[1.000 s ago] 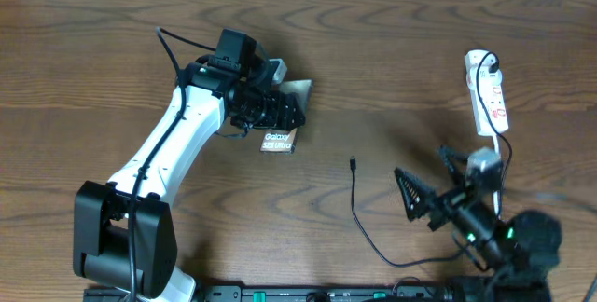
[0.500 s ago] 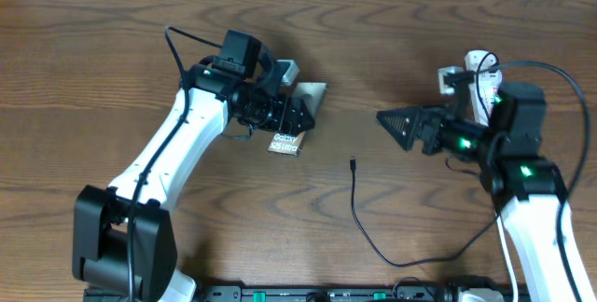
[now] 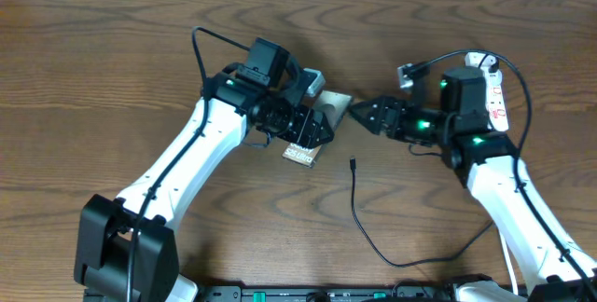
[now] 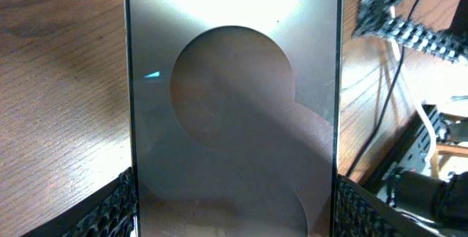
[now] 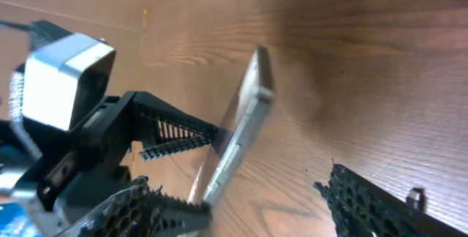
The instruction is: Plug charger to phone and switch on socket
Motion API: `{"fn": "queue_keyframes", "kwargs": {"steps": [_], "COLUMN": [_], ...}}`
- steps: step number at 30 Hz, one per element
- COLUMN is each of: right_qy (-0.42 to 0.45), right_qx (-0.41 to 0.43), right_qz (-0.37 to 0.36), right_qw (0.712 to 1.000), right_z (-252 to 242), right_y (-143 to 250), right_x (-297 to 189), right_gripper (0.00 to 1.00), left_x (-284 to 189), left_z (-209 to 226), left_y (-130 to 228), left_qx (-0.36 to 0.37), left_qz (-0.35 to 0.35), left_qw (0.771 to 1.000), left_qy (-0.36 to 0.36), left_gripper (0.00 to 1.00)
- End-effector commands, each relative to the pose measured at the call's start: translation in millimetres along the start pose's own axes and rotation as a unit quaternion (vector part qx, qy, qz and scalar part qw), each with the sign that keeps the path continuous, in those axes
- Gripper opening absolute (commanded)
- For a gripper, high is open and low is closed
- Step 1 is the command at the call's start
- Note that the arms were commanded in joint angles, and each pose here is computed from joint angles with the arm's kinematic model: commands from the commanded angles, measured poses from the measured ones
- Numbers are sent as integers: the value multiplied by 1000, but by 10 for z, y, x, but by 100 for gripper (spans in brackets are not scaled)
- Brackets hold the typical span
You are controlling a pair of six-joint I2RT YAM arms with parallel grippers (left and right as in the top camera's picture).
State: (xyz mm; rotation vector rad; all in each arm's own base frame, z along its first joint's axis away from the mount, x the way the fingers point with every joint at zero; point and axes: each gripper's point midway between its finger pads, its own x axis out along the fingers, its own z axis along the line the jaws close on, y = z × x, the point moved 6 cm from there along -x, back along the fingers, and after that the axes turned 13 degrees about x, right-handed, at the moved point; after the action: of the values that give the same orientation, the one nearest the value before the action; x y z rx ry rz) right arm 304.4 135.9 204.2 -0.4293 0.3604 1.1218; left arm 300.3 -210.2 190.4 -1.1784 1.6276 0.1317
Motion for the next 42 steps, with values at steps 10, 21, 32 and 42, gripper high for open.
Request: {"fn": "queue_keyframes", "kwargs": {"steps": [10,21,32,42], "right_qy": [75,33,37,55], "right_qx": [70,61,60,49], "right_qz": [-49,-18,-29,-40], "right_qw": [994,997,997,996], "right_z": [-1,51,72,88], "right_y": [79,72,79,146], "right_x": [286,477,511,581], "right_gripper": [56,37,22,29], "left_x": [-57,-57,-57,-57], "left_z": [-78,-79,-78,-77], "left_y": [-84,-83,-84,-88], "left_qx": [33,40,40,41], "left_qz": [-18,-17,-17,-19], "left_qw": [999,999,999,999], "left_qy": [-17,-17,-17,-18], "left_gripper": [65,65,65,65]}}
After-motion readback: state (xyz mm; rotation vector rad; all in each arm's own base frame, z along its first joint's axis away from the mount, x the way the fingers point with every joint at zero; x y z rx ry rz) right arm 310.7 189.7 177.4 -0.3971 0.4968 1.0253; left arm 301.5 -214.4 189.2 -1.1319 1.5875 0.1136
